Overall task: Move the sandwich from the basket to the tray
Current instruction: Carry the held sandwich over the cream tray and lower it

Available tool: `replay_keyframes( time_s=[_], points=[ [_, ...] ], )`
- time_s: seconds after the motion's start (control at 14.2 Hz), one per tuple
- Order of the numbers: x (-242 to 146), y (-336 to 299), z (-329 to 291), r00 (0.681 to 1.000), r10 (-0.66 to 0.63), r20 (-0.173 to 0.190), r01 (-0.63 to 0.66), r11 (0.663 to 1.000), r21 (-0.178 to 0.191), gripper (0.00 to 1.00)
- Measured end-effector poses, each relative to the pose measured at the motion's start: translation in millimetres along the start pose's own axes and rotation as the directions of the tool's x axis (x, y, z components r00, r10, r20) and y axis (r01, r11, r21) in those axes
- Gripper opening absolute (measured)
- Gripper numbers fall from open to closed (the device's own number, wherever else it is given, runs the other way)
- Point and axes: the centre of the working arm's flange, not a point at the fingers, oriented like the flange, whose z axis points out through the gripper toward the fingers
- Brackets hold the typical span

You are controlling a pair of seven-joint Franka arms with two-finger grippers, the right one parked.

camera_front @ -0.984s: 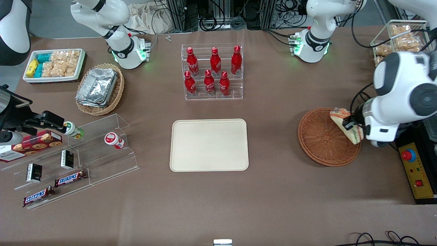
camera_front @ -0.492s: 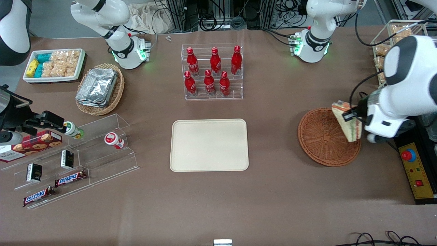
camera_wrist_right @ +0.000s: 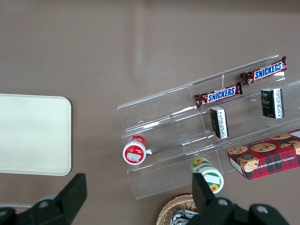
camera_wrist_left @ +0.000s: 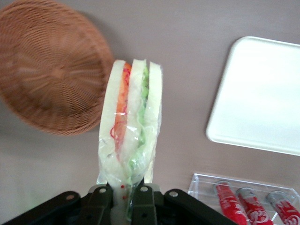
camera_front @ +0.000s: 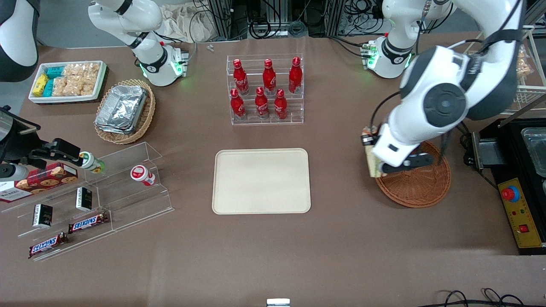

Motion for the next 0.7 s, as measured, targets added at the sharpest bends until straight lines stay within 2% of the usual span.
replay_keyframes(
  time_s=[0.28,0.42,0.56,0.7],
  points=[
    [-17,82,34,0.996,0.074,-0.059,-0.077,0.996,-0.053,0.15],
    [-23,124,67,0.994,0.055,-0.09,-0.061,0.996,-0.059,0.15],
    [-22,147,108,0.996,0.056,-0.072,-0.06,0.997,-0.043,0.15],
    [-17,163,144,0.994,0.081,-0.079,-0.084,0.996,-0.041,0.15]
  ],
)
